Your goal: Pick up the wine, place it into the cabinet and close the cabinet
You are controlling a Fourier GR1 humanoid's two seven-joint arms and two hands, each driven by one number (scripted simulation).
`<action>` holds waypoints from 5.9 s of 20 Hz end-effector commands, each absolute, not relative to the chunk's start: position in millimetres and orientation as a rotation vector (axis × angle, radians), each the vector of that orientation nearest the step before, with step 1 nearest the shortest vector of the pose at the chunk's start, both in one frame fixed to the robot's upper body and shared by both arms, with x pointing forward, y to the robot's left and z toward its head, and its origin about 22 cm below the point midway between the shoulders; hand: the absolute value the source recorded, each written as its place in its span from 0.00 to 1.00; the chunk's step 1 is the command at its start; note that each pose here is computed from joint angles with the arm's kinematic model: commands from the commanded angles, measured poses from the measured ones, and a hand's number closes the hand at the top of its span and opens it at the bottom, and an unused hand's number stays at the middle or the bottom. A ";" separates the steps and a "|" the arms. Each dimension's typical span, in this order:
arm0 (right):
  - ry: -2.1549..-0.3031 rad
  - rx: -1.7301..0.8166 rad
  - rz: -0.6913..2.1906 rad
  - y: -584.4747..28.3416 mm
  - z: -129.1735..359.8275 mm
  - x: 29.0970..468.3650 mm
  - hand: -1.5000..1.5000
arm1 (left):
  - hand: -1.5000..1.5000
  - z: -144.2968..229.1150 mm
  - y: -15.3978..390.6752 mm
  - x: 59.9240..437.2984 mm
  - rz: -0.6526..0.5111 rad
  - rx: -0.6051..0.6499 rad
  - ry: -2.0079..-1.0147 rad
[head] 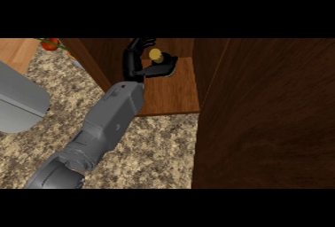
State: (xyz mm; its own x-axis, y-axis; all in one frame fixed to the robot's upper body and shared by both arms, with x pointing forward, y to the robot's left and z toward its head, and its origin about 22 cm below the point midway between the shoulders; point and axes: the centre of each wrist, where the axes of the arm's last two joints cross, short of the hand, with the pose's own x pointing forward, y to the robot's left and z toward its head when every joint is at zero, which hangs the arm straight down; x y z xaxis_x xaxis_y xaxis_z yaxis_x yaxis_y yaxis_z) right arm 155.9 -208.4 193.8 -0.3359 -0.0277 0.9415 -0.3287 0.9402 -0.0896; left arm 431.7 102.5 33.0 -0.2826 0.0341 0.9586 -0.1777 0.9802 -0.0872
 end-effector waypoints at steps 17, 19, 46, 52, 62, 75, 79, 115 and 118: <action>-1.929 0.298 0.327 -216.4 199.7 154.1 0.00 | 0.00 -0.1 116.1 417.2 0.135 0.300 -1.806; -1.943 0.294 0.314 -211.0 203.9 151.5 0.00 | 0.00 7.4 112.4 420.8 0.168 0.293 -1.817; -1.922 0.321 0.330 -205.3 207.2 151.2 0.00 | 0.00 -16.6 123.5 407.8 0.173 0.025 -1.858; -1.915 0.335 0.324 -202.6 207.0 157.5 0.00 | 0.00 -17.2 123.3 406.7 0.225 -0.003 -1.866; -1.925 0.310 0.283 -203.2 207.8 153.5 0.00 | 0.00 -37.3 119.7 383.3 0.215 -0.065 -1.852; -1.919 0.253 0.260 -212.2 210.7 132.0 0.00 | 0.00 -12.6 44.9 296.3 0.163 -0.108 -1.872; -1.933 0.244 0.260 -219.4 211.5 133.2 0.00 | 0.00 -16.7 43.5 267.9 0.169 -0.142 -1.891; -1.707 0.523 0.434 -208.7 181.2 122.0 1.00 | 0.00 51.6 196.7 126.2 0.140 -0.254 -1.929; -1.658 0.559 0.463 -200.8 184.5 121.2 1.00 | 0.00 66.1 205.1 131.7 0.142 -0.241 -1.961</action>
